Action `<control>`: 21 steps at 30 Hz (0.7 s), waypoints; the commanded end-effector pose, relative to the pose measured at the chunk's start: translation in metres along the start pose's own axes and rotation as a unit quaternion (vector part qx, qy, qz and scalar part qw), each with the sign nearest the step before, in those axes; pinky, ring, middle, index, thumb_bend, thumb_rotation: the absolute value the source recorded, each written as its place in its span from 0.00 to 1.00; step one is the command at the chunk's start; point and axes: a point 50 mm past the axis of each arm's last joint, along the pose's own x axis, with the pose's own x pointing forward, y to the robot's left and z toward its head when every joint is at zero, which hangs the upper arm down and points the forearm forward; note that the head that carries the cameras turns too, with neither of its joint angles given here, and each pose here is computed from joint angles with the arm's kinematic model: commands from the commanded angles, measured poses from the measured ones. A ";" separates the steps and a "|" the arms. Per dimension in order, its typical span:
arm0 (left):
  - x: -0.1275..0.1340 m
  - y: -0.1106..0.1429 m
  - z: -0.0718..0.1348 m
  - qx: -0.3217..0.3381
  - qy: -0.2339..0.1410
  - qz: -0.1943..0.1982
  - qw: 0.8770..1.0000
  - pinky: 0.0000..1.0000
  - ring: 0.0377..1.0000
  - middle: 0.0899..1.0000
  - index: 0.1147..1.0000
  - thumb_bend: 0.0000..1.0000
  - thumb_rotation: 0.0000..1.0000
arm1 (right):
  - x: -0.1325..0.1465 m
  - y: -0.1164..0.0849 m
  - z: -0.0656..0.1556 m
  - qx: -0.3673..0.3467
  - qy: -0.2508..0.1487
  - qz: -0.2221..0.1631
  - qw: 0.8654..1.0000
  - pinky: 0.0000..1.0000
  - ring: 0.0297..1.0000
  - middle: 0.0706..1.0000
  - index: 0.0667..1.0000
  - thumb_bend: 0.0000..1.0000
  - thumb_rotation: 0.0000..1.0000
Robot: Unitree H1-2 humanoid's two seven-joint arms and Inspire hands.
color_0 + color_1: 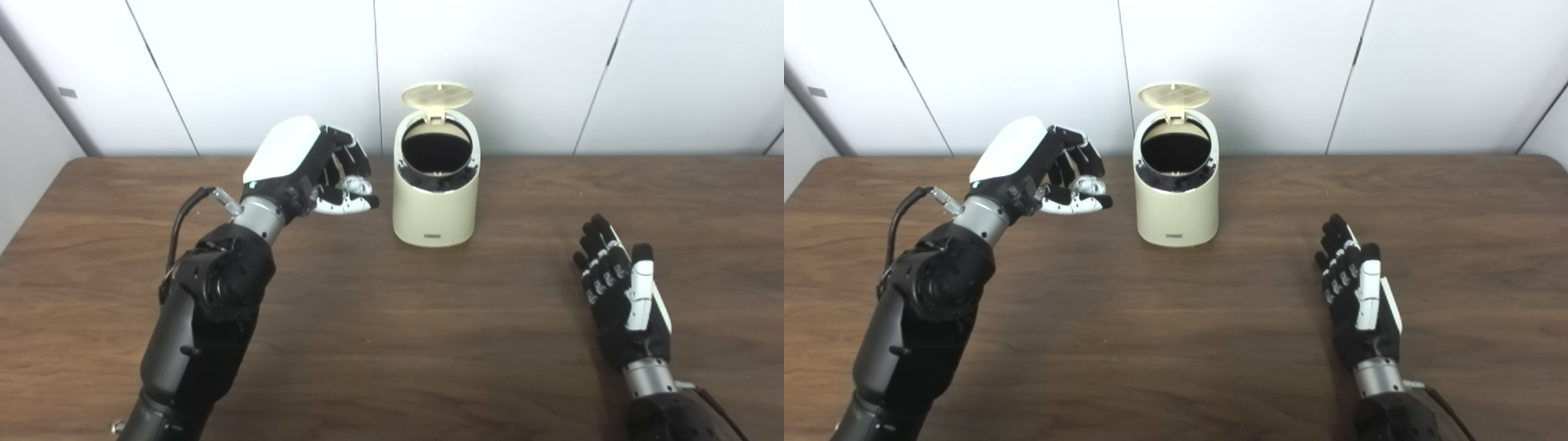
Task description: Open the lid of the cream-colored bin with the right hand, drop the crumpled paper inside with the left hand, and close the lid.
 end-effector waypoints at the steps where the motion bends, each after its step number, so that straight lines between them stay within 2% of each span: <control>1: 0.009 0.019 0.012 0.015 -0.030 0.036 0.999 0.39 0.36 0.43 0.43 0.48 0.00 | -0.002 0.004 0.003 0.000 -0.006 -0.001 1.000 1.00 1.00 0.96 0.93 0.54 1.00; 10: 0.017 0.020 0.020 0.015 -0.040 0.040 0.998 0.36 0.36 0.42 0.43 0.47 0.00 | -0.002 0.007 0.001 -0.002 -0.009 -0.002 1.000 1.00 0.99 0.95 0.93 0.55 1.00; 14: 0.022 0.021 0.025 0.022 -0.047 0.046 0.998 0.40 0.37 0.44 0.43 0.48 0.00 | -0.002 0.007 0.000 0.002 -0.008 -0.002 1.000 1.00 1.00 0.95 0.93 0.55 1.00; 21: 0.037 0.019 0.034 0.021 -0.055 0.055 0.997 0.35 0.36 0.45 0.43 0.47 0.00 | -0.001 0.005 -0.004 0.013 -0.005 -0.003 1.000 1.00 1.00 0.96 0.95 0.54 1.00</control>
